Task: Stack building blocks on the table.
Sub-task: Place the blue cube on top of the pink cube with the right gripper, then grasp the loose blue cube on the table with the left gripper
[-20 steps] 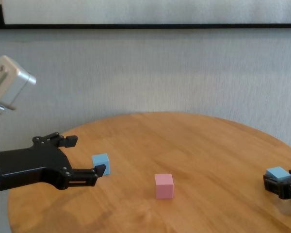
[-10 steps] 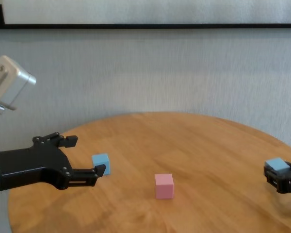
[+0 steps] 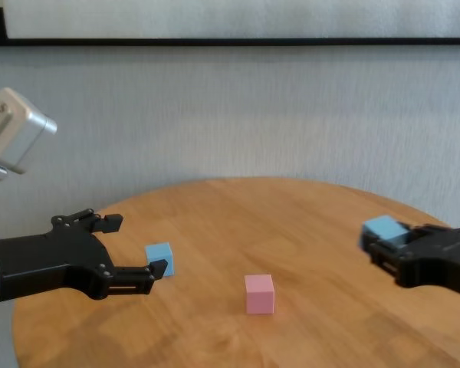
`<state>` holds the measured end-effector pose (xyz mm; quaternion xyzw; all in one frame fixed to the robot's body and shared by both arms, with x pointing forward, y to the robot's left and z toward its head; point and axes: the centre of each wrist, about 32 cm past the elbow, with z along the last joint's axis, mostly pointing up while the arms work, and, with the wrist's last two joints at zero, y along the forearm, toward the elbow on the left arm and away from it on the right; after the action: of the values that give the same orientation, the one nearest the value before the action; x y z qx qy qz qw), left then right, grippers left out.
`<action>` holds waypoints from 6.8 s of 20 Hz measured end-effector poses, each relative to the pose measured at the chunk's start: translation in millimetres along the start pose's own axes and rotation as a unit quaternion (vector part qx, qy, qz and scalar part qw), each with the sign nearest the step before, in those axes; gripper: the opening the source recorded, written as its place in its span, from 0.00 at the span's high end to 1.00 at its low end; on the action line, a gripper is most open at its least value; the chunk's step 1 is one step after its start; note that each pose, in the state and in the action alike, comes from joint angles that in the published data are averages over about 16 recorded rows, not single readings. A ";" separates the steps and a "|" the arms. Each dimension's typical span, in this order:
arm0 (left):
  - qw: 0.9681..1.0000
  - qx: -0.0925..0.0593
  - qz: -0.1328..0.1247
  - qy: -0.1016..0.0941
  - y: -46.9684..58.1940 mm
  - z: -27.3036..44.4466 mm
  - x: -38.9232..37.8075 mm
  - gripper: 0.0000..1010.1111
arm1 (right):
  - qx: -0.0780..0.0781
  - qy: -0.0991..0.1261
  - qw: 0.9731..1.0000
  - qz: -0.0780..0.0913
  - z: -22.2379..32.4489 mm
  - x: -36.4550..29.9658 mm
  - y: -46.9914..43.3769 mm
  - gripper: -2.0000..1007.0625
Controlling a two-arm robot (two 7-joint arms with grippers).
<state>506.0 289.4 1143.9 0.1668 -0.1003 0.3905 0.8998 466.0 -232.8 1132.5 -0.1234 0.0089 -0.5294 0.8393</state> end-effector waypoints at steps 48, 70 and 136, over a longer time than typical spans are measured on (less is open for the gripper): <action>1.000 0.000 0.000 0.000 0.0 0.0 0.0 0.01 | -0.020 -0.014 0.996 0.087 2.6 -53.8 83.7 0.64; 1.000 0.000 0.000 0.000 0.0 0.0 0.0 0.01 | -0.029 -0.022 0.996 0.077 -1.7 -60.8 91.5 0.64; 0.998 0.023 0.059 0.031 28.5 -4.2 -16.1 0.01 | -0.003 0.019 0.995 -0.097 16.2 42.9 75.7 0.01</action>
<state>474.3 298.4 1141.3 0.1686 -0.0727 0.4498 0.8741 554.3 -236.9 1136.7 -0.1159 0.0143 -0.6108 0.7831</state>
